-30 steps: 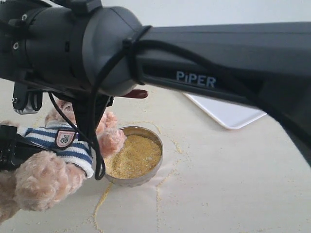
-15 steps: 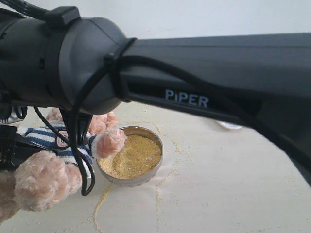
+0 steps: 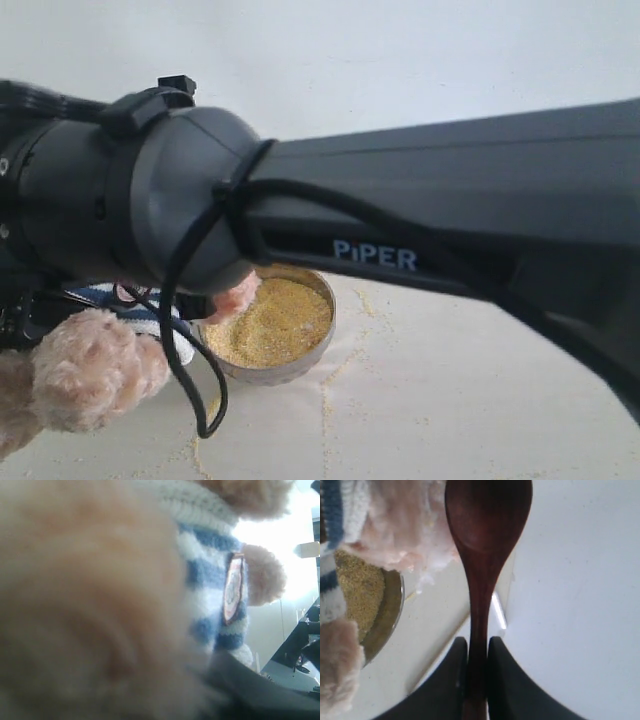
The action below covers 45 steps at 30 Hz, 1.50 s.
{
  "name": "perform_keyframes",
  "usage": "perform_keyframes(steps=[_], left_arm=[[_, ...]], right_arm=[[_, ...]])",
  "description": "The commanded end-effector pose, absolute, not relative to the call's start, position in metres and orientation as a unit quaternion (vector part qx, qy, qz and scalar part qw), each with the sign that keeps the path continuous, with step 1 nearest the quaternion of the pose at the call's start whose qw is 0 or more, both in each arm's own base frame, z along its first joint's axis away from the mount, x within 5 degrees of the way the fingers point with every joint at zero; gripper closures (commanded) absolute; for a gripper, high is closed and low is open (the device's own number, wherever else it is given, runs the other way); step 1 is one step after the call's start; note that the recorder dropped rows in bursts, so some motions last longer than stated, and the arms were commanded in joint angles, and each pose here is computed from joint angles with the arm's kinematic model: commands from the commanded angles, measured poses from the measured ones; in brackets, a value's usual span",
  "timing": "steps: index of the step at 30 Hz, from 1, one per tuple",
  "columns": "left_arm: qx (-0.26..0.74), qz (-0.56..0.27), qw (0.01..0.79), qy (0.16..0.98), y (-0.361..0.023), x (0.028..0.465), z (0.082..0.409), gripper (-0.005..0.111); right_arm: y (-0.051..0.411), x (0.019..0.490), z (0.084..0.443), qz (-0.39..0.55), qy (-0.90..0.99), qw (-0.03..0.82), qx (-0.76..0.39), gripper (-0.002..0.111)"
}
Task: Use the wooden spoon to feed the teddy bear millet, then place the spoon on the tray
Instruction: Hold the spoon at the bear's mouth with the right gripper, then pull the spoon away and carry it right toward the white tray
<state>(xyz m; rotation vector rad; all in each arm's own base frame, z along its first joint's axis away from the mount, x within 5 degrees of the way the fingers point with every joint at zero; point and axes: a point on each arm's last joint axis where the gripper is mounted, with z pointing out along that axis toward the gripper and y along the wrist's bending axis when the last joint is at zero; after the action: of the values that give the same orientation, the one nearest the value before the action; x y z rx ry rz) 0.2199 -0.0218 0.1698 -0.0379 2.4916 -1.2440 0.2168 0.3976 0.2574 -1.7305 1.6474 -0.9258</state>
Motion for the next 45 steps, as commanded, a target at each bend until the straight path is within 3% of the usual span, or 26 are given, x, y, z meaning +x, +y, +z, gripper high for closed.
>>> perform_keyframes(steps=[1, 12, 22, 31, 45], left_arm=[[-0.02, -0.447, 0.183, 0.875, -0.023, 0.221, 0.173, 0.102], [-0.02, -0.449, 0.183, 0.874, -0.023, 0.221, 0.173, 0.102], [-0.017, -0.449, 0.186, 0.874, -0.023, 0.221, 0.173, 0.102], [-0.011, -0.448, 0.189, 0.874, -0.023, 0.221, 0.173, 0.102], [-0.004, -0.449, 0.188, 0.873, -0.023, 0.22, 0.173, 0.102]], right_arm=[[0.403, 0.206, 0.262, -0.357, 0.607, 0.318, -0.635, 0.109], [0.4, 0.203, 0.274, -0.329, 0.642, 0.34, -0.604, 0.109], [0.375, 0.195, 0.336, -0.297, 0.656, 0.395, -0.57, 0.109], [0.338, 0.181, 0.388, -0.186, 0.721, 0.414, -0.523, 0.109], [0.245, 0.228, 0.431, -0.067, 0.835, 0.384, -0.388, 0.109]])
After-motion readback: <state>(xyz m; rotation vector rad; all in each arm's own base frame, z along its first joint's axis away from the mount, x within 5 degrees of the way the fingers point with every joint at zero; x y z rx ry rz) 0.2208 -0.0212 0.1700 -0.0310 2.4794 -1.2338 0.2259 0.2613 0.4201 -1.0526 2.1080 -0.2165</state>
